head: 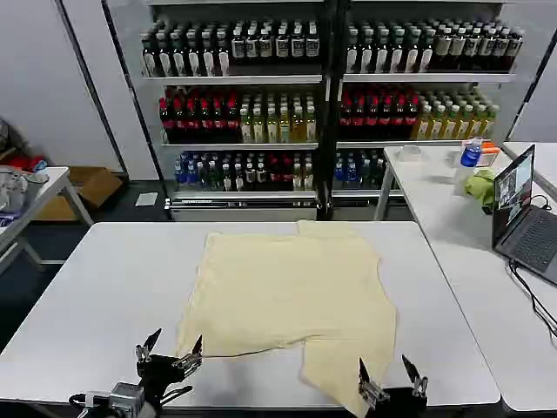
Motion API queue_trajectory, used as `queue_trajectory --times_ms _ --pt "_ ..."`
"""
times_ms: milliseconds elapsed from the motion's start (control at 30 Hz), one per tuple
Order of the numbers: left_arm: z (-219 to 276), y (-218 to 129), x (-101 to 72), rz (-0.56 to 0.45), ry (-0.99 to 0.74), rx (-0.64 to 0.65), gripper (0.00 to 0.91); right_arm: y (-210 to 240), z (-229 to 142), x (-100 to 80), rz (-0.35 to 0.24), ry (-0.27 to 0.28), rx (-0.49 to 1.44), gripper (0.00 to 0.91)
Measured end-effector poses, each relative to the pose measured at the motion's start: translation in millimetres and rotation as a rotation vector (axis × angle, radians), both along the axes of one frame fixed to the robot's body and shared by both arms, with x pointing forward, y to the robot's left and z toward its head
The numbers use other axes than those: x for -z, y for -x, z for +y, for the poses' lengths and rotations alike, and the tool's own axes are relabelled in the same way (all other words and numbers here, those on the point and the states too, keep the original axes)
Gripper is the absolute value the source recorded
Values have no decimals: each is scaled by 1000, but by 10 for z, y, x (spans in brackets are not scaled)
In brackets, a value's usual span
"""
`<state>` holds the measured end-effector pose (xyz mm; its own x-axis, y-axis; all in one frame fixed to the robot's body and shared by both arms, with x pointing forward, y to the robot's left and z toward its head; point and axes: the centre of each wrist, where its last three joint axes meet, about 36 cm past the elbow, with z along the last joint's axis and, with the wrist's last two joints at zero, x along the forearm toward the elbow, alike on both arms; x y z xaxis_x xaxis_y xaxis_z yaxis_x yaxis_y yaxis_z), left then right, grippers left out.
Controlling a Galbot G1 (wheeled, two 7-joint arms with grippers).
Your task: Fold and organize the clothes.
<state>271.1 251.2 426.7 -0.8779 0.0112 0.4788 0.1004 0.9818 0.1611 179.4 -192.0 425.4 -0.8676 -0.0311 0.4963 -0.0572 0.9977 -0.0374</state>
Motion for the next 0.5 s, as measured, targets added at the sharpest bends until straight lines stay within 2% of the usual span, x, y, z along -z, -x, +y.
queue_trajectory --times_ms 300,367,400,433,467,500 --pt "49 -150 151 51 -20 -13 907 47 146 41 30 -15 -3 907" --pt "65 -181 180 59 -21 -17 796 49 161 52 33 -16 -1 907" --pt "68 -195 193 63 -21 -17 705 48 166 57 33 -15 1 907" --pt "73 -210 206 67 -20 -17 514 49 173 63 35 -16 3 907" --pt "76 -226 220 71 -20 -17 242 47 180 66 36 -18 5 907" --pt "79 -238 230 73 -19 -17 111 46 189 70 38 -21 7 907"
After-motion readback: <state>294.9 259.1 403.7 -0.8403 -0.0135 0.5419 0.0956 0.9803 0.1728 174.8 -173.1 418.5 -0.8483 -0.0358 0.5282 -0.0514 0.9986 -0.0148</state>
